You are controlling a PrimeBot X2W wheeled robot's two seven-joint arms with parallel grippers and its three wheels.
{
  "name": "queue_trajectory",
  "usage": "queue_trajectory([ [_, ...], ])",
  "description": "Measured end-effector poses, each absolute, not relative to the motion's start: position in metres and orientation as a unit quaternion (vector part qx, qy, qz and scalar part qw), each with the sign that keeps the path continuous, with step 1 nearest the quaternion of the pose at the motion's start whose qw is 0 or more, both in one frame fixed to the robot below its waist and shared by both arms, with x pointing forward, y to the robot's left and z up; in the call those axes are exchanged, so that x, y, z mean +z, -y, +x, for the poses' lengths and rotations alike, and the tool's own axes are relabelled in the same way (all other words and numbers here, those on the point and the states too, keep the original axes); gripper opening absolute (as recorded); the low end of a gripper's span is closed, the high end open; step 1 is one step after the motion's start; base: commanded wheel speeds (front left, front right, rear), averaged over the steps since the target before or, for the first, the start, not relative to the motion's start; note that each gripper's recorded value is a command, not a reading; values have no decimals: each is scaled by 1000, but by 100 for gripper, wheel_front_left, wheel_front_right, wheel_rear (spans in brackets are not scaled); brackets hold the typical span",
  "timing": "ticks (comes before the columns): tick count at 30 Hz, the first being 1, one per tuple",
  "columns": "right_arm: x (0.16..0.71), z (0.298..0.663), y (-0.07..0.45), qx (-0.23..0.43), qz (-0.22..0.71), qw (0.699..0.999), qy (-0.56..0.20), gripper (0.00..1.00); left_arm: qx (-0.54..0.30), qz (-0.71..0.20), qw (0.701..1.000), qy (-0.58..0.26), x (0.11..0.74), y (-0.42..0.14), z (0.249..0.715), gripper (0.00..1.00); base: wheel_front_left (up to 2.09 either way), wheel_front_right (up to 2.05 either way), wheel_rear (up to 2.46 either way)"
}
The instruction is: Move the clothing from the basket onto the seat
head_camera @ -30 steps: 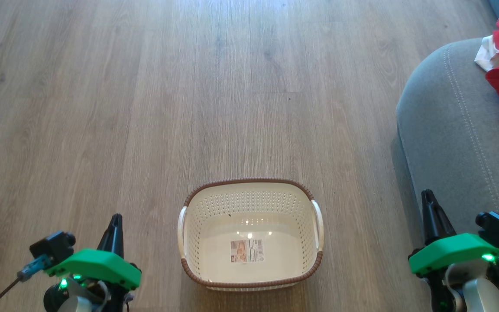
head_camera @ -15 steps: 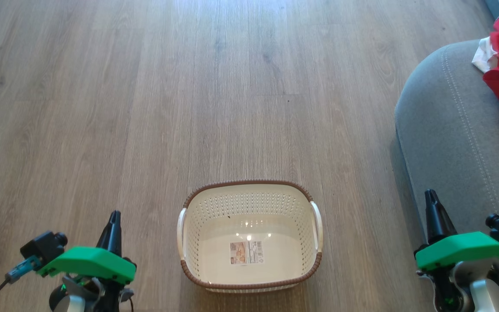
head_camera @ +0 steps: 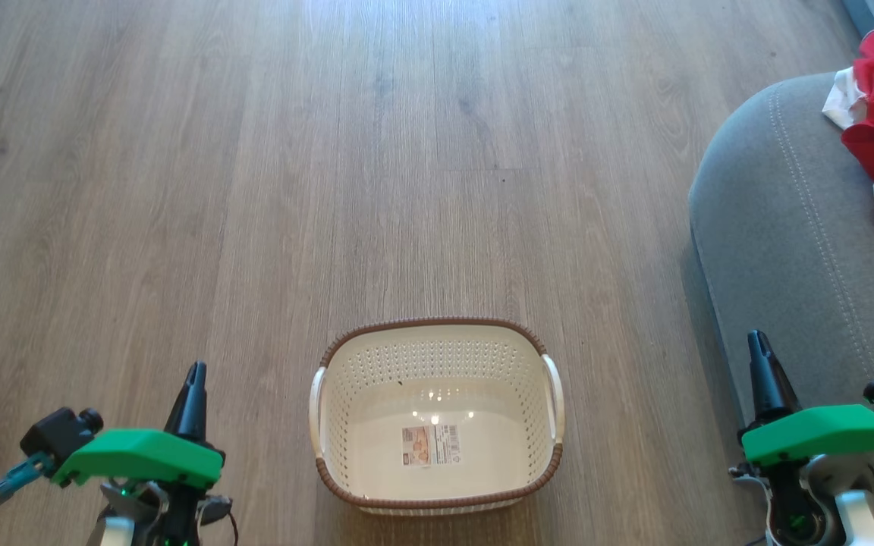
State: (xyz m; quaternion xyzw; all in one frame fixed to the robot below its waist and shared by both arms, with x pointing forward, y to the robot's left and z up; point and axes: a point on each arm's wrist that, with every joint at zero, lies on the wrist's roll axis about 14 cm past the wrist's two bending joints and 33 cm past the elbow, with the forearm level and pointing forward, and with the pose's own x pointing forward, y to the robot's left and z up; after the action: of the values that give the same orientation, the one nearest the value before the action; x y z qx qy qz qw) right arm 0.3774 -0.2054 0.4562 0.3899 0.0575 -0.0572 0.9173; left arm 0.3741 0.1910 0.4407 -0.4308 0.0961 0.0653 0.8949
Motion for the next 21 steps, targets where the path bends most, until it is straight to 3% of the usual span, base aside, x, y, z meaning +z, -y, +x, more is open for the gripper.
queue_trajectory([
  [21, 461, 376, 207, -62, 508, 858, -49, 0, 56, -535, 839, -81, 454, -189, 378, 0, 0, 0, 0],
])
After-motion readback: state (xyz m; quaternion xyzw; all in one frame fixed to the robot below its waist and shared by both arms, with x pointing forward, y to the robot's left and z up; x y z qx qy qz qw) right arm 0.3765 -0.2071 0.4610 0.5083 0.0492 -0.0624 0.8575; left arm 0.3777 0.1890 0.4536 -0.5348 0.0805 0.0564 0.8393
